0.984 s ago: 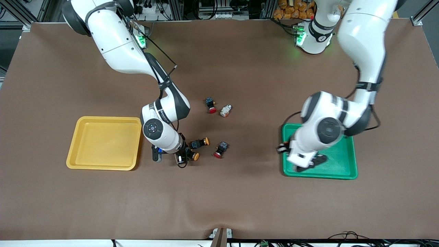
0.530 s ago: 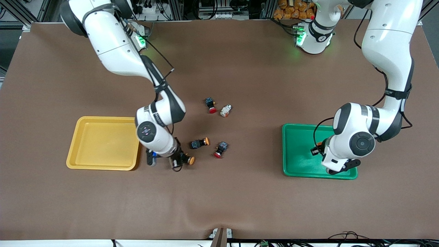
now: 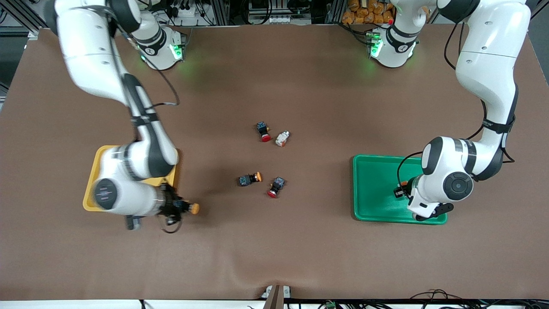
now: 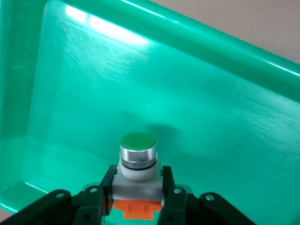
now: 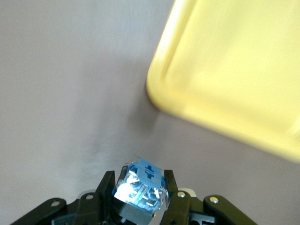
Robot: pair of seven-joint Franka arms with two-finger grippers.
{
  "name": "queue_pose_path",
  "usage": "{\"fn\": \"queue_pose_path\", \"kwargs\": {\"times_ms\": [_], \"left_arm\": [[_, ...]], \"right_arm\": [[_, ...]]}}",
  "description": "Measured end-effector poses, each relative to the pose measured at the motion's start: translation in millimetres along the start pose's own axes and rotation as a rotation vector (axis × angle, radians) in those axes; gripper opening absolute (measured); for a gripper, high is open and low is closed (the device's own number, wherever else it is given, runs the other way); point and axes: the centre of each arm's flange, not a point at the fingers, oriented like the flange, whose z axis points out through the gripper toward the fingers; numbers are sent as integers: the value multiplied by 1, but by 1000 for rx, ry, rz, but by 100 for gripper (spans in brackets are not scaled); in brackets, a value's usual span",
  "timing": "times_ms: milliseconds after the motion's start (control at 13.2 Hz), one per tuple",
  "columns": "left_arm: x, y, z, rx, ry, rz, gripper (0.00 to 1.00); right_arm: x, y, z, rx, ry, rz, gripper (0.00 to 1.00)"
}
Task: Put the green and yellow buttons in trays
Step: 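Carry the green button to the green tray while the right gripper carries its button, then open the left gripper over the green tray while the right gripper releases into yellow tray, then move the left gripper back to the second green button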
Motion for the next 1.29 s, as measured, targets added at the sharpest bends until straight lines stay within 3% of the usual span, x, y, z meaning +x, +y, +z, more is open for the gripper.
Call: {"fn": "queue_pose_path", "kwargs": {"times_ms": [76,227,378,530,681,833,1060,1211,1287], "left_arm": [[2,-3,2,-2,1,-4,46],[5,-6,0,-7,7,-8,64],[5,-1,-8,-16,20,-2,86],[-2,14,-32,-36,42,22,100],[-32,54,-59,-53,16,16,100],[-74,111,-72,-72,-5,-73,100],[-153,201,-64,-50,-9,-156,100],[-193,246,-51,-87,8,-267,100],[-210,264,-42,-107,10,-328,100]], "right_arm": [[23,17,-15,-38,-31,-99,47],[76,53,-38,-71,-88,-302,47],[128,88,-38,-67,-133,-508,47],[172,123,-17,-53,-173,-684,47],[196,147,9,-53,-185,-755,47],[200,157,32,-67,-169,-777,47],[201,164,63,-59,-114,-809,47],[203,168,70,-57,-107,-812,47],[204,168,69,-56,-103,-810,52]]}}
